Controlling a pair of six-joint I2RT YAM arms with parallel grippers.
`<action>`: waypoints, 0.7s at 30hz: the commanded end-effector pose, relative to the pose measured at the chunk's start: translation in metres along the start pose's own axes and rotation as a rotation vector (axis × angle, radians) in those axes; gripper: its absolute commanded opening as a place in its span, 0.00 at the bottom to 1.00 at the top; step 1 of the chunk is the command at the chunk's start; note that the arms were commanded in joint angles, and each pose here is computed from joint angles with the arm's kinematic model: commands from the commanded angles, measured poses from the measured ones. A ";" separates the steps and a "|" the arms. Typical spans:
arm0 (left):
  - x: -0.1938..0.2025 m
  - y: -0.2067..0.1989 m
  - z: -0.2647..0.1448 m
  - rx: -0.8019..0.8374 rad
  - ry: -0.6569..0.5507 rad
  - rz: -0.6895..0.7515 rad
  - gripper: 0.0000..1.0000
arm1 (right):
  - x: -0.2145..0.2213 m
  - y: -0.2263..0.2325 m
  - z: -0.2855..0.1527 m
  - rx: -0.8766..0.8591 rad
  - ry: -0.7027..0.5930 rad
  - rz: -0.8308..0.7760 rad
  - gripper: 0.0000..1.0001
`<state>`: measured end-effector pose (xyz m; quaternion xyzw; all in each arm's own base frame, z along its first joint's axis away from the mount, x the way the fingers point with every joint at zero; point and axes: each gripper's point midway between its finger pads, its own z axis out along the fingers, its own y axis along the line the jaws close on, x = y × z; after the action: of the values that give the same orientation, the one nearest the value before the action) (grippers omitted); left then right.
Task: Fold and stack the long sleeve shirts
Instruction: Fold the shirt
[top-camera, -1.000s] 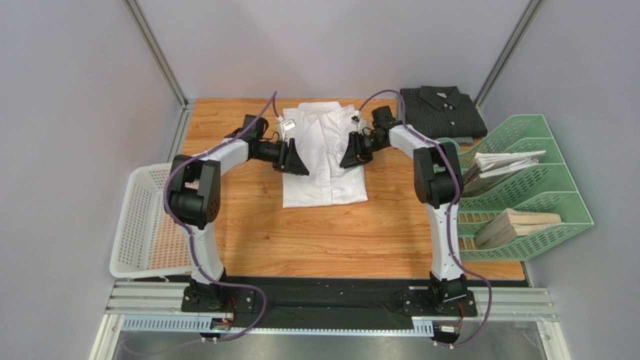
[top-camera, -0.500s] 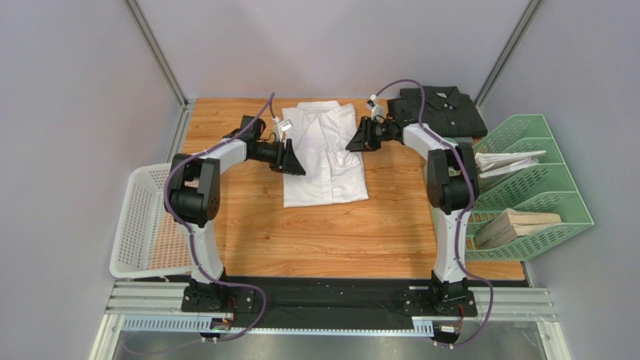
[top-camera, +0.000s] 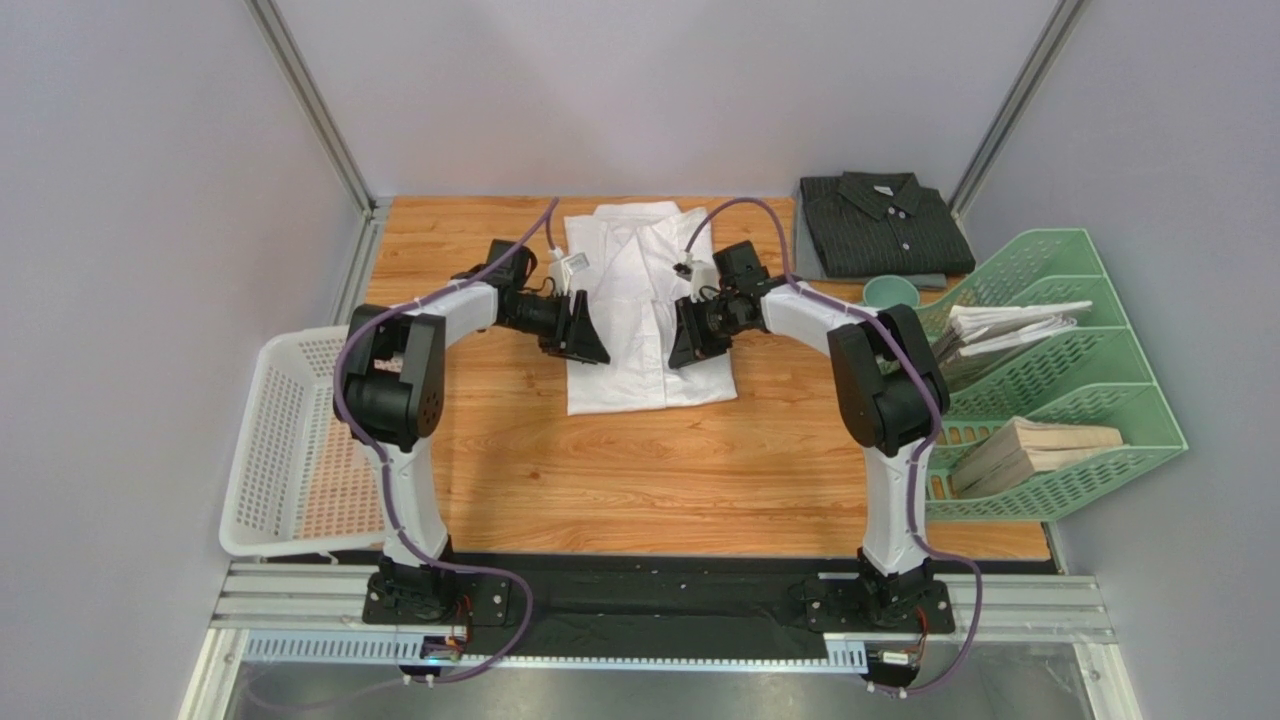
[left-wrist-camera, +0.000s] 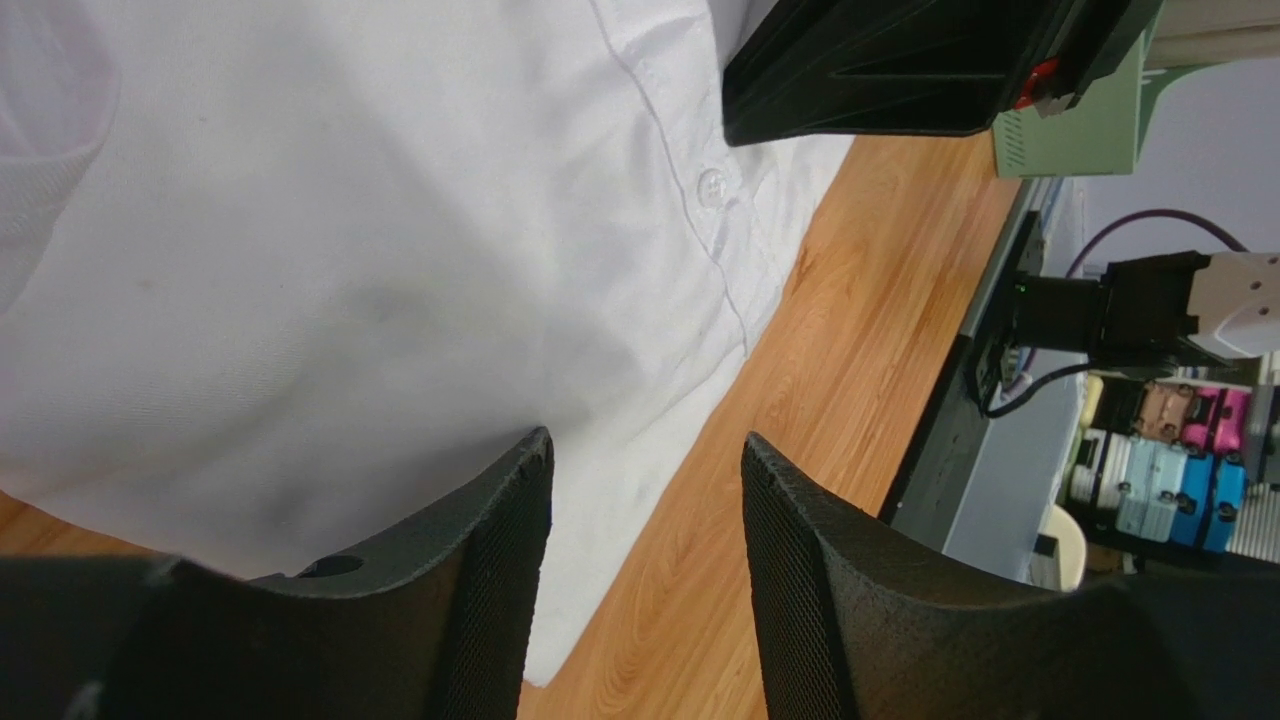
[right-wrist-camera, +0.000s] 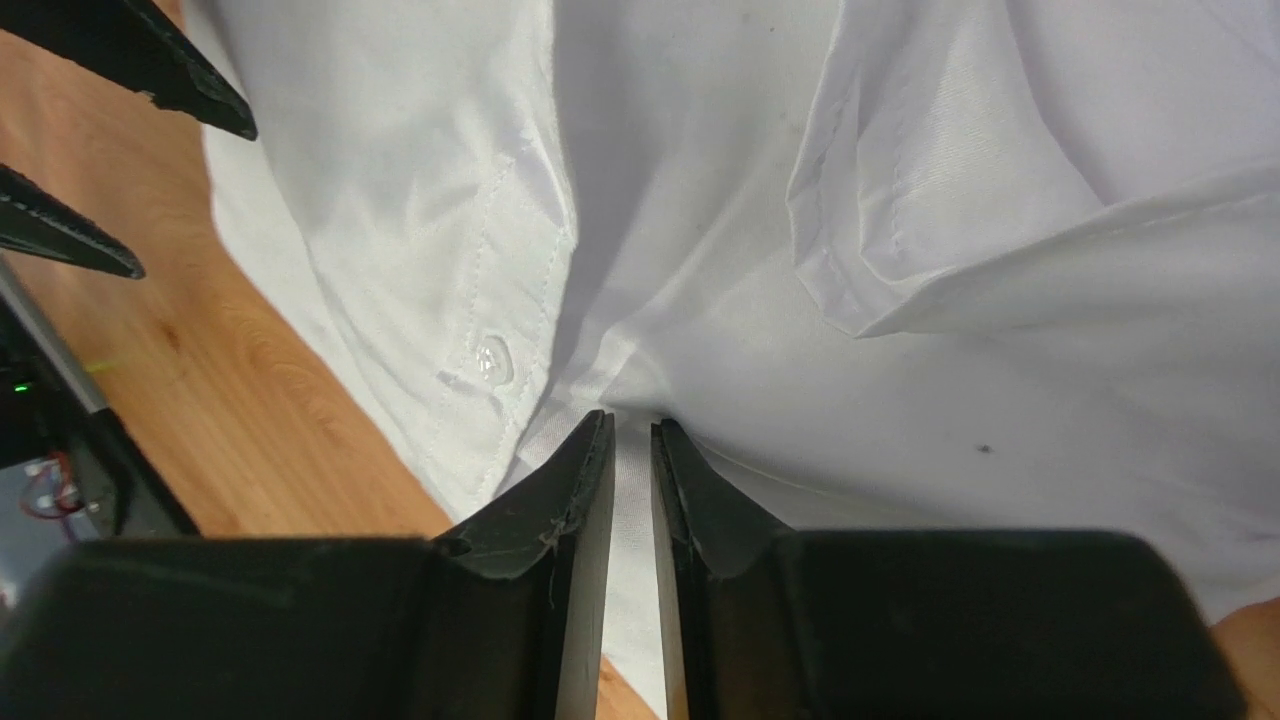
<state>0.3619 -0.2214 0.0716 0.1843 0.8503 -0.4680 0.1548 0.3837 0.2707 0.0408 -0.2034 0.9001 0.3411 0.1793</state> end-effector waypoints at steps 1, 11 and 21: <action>0.008 0.012 0.005 -0.034 0.046 -0.010 0.56 | -0.031 -0.028 0.002 0.168 -0.074 -0.102 0.21; 0.013 0.033 0.009 -0.104 0.086 -0.028 0.56 | -0.079 -0.052 0.003 0.300 -0.154 -0.149 0.22; 0.016 0.033 0.009 -0.103 0.095 -0.037 0.56 | -0.146 -0.068 -0.025 0.449 -0.354 -0.242 0.24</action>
<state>0.3576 -0.2091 0.0350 0.1636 0.8853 -0.4230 0.1030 0.4872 0.2460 0.0359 -0.2116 0.9121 0.1682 0.3082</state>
